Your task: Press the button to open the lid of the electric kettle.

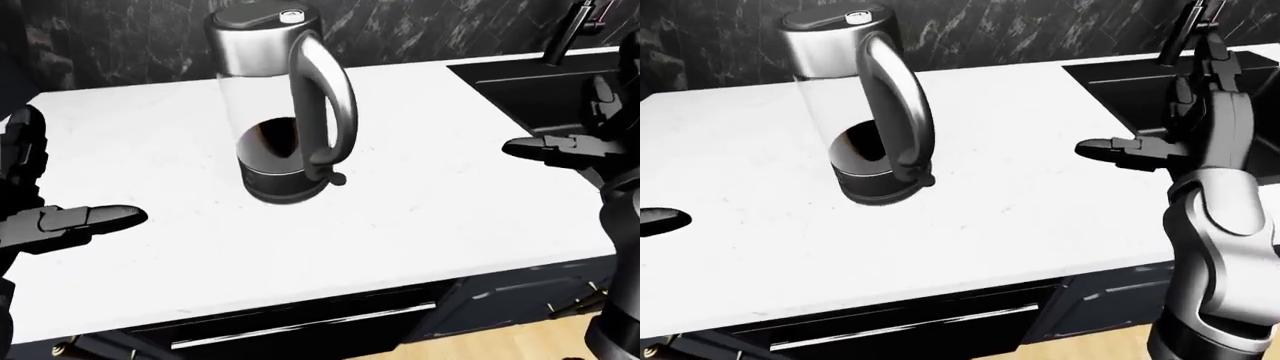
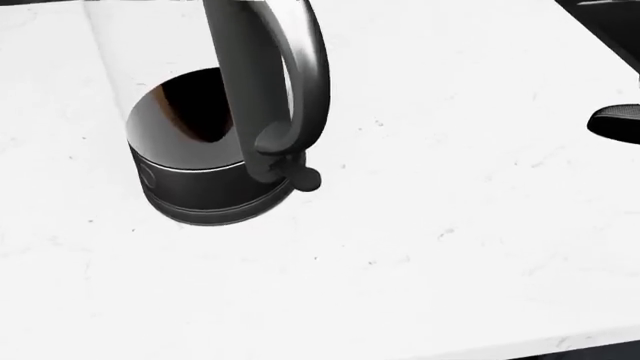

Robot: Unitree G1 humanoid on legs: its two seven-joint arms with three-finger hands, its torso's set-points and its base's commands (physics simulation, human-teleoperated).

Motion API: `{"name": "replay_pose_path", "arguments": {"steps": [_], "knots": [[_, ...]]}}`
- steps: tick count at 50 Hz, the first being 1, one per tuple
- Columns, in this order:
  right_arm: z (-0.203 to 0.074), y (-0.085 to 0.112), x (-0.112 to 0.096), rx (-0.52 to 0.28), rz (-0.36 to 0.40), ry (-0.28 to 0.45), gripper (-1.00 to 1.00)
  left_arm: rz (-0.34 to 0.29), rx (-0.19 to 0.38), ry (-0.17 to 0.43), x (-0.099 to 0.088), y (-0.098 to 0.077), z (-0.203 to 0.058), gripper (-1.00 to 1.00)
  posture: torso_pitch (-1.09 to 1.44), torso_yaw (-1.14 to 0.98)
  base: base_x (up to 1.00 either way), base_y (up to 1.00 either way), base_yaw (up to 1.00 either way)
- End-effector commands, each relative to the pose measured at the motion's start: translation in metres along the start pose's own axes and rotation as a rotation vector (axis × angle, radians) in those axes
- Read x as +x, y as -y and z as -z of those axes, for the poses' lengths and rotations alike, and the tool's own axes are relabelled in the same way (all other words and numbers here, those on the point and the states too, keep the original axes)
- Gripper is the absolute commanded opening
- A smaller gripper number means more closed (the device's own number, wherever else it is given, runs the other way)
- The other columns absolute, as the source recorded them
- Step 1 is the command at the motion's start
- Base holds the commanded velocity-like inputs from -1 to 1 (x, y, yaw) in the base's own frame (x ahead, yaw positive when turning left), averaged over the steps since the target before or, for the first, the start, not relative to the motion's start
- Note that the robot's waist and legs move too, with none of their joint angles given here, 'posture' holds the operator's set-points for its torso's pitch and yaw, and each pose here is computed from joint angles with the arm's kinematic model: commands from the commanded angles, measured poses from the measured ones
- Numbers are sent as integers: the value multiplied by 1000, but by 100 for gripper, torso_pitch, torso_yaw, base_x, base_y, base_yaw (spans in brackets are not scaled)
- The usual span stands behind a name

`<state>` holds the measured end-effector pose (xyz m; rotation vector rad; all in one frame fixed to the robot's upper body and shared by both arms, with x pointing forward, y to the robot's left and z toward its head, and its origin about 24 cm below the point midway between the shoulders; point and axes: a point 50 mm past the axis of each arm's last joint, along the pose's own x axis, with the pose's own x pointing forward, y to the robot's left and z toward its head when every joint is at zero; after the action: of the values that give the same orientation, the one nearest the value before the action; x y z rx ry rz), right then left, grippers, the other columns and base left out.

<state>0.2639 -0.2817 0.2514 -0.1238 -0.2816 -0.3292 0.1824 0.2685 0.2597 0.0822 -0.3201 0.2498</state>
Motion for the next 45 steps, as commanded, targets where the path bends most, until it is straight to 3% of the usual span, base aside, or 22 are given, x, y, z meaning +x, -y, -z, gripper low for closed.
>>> {"name": "replay_pose_path", "arguments": {"steps": [1, 9, 13, 15, 16, 18, 19, 21, 26, 39, 45], "knots": [[-11, -1, 0, 3, -3, 54, 100, -12, 10, 44, 0, -2, -7, 100, 0, 0, 0, 0, 0], [-11, -1, 0, -4, 5, 60, 100, -15, 16, 43, 0, -2, -7, 100, 0, 0, 0, 0, 0], [-12, -3, 0, -49, 31, 93, 100, -17, 30, 43, 1, 0, -6, 100, 0, 0, 0, 0, 0], [-12, -3, 1, -61, 38, 98, 100, -13, 56, 39, 1, 1, -4, 100, 0, 0, 0, 0, 0], [-12, -4, 1, -63, 33, 100, 100, 11, 48, 74, 0, 3, -8, 100, 0, 0, 0, 0, 0], [-11, -3, 1, -63, 34, 99, 100, 19, 60, 82, -1, 5, -8, 100, 0, 0, 0, 0, 0], [-12, -3, 1, -65, 33, 100, 100, 10, 89, 75, -1, 5, -7, 100, 0, 0, 0, 0, 0], [-11, -3, 1, -56, 25, 90, 100, 21, 53, 71, -1, 6, -4, 100, 0, 0, 0, 0, 0], [-10, -2, 2, -49, 26, 68, 100, 17, 28, 64, -3, 3, -2, 100, 0, 0, 0, 0, 0], [-11, -3, 1, -26, 16, 72, 100, 7, 37, 55, -3, 2, -3, 100, -13, 0, 0, 0, 0], [-14, -2, 1, 32, 29, 76, 100, 7, 30, 59, -3, 1, -3, 100, -19, 0, 0, 0, 0]]}}
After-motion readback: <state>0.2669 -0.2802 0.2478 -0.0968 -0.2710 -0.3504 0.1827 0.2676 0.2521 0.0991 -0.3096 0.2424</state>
